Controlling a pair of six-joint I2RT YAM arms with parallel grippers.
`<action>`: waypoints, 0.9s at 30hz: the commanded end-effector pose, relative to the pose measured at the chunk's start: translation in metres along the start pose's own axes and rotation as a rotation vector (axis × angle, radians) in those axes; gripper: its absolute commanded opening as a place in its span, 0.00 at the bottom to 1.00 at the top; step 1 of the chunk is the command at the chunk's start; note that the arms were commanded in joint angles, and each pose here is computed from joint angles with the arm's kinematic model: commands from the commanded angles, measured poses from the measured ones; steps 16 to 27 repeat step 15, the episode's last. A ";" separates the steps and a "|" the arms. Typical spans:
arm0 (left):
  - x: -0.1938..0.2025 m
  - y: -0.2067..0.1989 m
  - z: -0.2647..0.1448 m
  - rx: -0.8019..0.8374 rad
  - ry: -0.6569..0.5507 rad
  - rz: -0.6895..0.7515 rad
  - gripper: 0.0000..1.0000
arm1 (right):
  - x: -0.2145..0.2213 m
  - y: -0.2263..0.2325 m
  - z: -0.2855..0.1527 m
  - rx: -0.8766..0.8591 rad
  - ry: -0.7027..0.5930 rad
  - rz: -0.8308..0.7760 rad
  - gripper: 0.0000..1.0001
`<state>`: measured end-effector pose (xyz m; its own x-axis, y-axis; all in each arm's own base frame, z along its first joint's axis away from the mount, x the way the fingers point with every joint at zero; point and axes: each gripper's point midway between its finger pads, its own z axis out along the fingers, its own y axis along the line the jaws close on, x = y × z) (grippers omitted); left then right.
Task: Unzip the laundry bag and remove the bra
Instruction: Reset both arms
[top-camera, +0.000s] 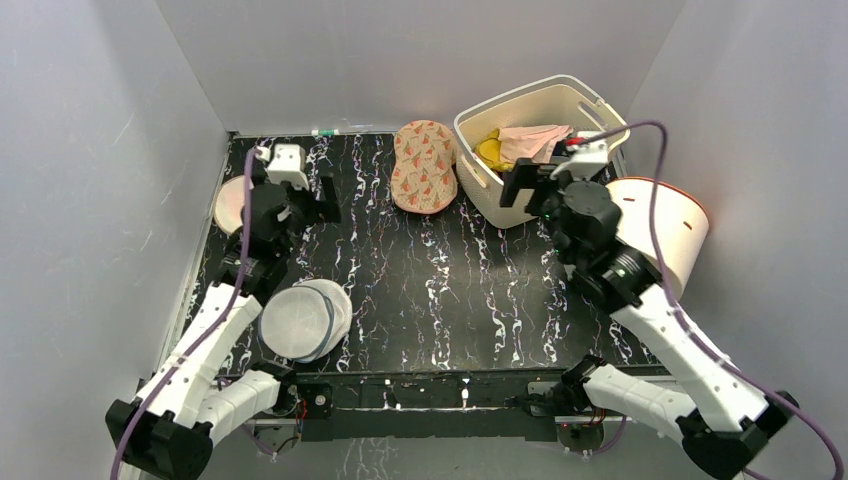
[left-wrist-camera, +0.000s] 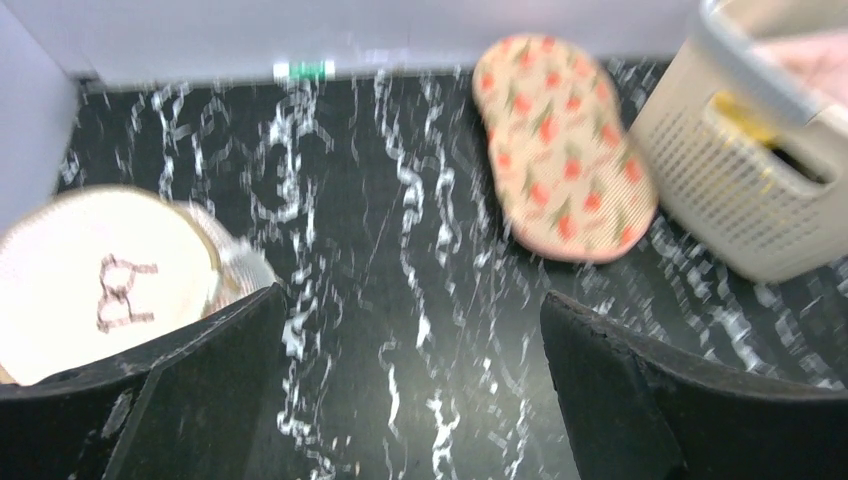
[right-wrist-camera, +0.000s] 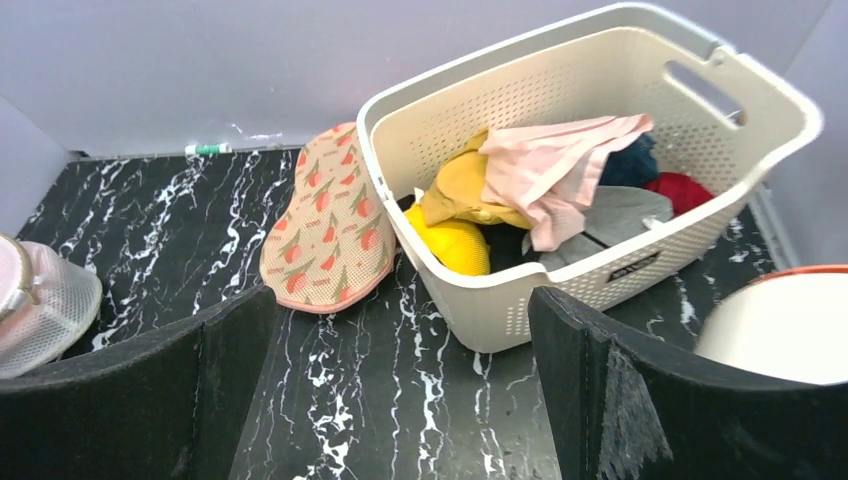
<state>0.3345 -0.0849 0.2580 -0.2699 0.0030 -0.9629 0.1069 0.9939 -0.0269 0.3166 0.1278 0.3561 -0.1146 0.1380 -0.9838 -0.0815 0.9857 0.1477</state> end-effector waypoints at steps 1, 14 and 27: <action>-0.088 -0.005 -0.045 0.052 -0.175 -0.057 0.98 | -0.052 -0.023 -0.045 0.005 -0.143 -0.002 0.98; -0.140 0.007 -0.117 0.065 -0.288 -0.098 0.98 | -0.096 -0.040 -0.094 -0.033 -0.262 0.059 0.98; -0.139 0.007 -0.118 0.063 -0.281 -0.104 0.98 | -0.097 -0.039 -0.095 -0.044 -0.267 0.060 0.98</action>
